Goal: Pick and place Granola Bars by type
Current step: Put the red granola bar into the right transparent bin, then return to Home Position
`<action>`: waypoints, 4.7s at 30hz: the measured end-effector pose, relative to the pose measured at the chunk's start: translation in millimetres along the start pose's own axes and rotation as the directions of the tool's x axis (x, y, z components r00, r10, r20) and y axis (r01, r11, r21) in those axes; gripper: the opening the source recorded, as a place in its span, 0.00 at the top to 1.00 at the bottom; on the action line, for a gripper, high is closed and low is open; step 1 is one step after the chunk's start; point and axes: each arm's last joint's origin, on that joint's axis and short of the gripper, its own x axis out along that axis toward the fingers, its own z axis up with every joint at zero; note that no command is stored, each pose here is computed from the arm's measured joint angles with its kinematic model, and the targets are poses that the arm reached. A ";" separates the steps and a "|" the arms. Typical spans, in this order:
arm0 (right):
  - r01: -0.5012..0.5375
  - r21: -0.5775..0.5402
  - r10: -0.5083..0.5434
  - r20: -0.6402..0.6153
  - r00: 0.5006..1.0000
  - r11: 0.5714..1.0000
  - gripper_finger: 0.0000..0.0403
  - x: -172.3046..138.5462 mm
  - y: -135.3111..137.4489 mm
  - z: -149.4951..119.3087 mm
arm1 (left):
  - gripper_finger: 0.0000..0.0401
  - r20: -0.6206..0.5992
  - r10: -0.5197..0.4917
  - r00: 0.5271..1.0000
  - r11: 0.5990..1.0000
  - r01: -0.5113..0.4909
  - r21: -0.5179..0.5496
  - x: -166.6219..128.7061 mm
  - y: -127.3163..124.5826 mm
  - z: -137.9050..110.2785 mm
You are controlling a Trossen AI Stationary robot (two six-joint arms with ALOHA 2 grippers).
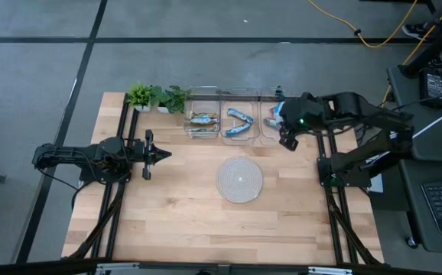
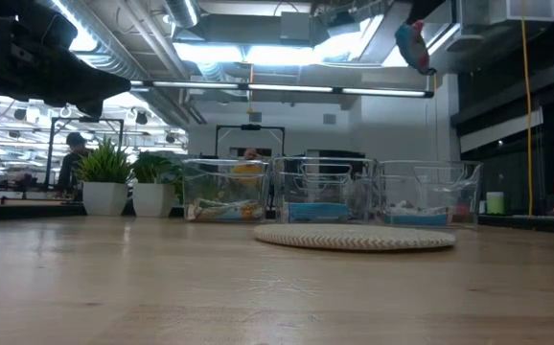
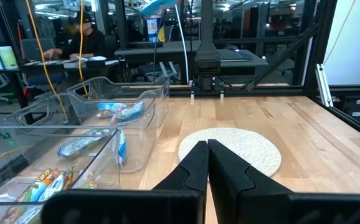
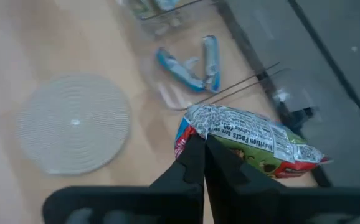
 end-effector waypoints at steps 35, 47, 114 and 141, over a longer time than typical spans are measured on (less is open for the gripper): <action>-0.005 0.074 0.024 -0.255 0.967 0.997 0.98 151.6 -70.9 -39.0 | 0.98 0.000 0.000 1.000 1.000 0.000 0.000 0.0 0.0 0.0; -0.005 0.079 0.024 -0.237 0.971 0.997 0.98 150.6 -72.4 -36.5 | 0.98 0.000 0.000 1.000 1.000 0.000 0.000 0.0 0.0 0.0; -0.046 -0.119 0.016 -0.238 0.971 0.992 0.97 197.3 -78.3 -72.3 | 0.99 0.000 0.000 1.000 1.000 0.000 0.000 0.0 0.0 0.0; -0.200 -0.260 0.284 0.343 0.895 0.945 0.64 89.8 -44.4 -36.9 | 0.99 0.001 0.000 1.000 1.000 0.000 0.000 0.0 0.0 0.0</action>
